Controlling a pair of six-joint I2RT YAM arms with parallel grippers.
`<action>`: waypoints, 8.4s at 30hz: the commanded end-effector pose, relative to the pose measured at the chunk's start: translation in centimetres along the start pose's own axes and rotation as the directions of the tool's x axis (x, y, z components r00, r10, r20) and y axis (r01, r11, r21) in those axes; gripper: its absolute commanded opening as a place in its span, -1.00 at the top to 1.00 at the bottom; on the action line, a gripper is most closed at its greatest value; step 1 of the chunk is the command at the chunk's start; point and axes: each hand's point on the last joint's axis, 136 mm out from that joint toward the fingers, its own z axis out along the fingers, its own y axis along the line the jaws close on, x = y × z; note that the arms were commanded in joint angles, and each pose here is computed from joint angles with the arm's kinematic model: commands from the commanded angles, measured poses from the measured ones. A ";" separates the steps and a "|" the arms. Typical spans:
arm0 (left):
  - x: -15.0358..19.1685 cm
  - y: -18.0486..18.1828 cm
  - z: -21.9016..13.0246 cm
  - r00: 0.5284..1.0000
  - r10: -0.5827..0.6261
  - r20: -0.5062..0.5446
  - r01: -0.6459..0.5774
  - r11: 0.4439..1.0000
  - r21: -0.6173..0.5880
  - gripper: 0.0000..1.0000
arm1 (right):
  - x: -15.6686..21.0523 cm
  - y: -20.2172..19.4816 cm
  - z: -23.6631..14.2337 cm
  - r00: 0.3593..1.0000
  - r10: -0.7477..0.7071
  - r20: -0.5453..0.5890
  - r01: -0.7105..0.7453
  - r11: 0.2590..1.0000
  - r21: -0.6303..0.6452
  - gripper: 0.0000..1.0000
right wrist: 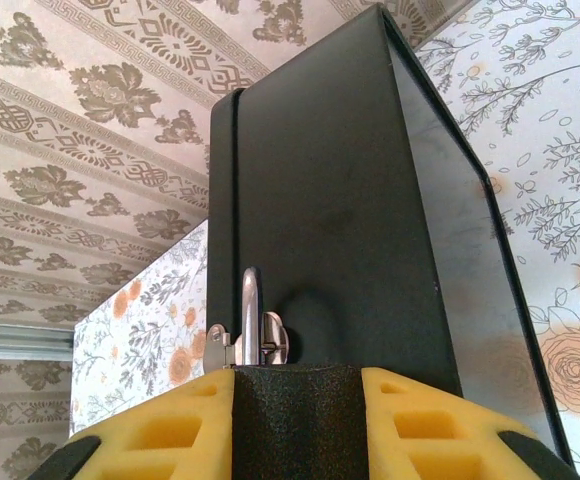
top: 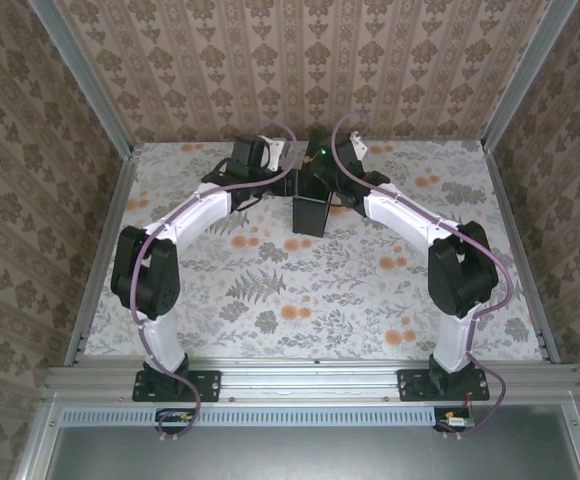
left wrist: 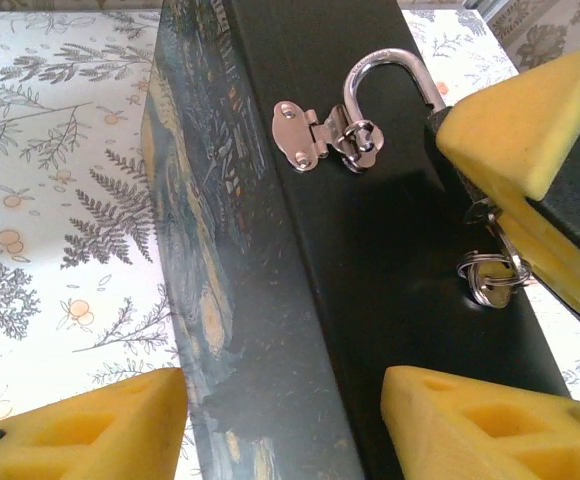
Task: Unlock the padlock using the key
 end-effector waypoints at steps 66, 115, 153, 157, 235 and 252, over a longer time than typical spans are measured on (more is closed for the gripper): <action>-3.0 -3.6 -7.2 0.992 -0.105 0.063 0.089 0.973 0.213 -0.28 | -4.3 -13.8 -5.2 0.986 -0.149 -0.073 0.150 0.988 0.019 0.70; 0.8 3.1 -13.9 0.994 -0.087 0.061 0.090 0.995 -0.035 -0.28 | 6.8 -4.5 -1.1 0.802 -0.503 -0.321 0.551 0.831 0.074 -0.71; 2.6 11.9 -19.5 0.984 -0.145 0.102 0.172 0.916 -0.362 -0.33 | 24.5 -6.8 -6.6 0.668 -0.459 -0.586 0.337 0.888 -0.312 -1.00; 3.5 13.1 -19.6 0.980 -0.171 0.105 0.199 0.901 -0.386 -0.34 | 21.6 -9.7 -7.8 0.546 -0.585 -0.599 0.599 0.773 -0.208 -1.00; 13.4 23.9 -18.8 0.971 0.187 0.151 -0.003 0.636 -0.772 -0.97 | -4.9 -24.7 -9.7 0.684 -0.700 0.204 0.659 0.714 0.237 -1.00; 13.0 25.0 -16.0 0.919 0.274 0.285 -0.008 0.734 -0.679 -1.00 | -3.3 -26.7 -7.0 0.722 -0.665 0.190 0.647 0.747 0.155 -1.00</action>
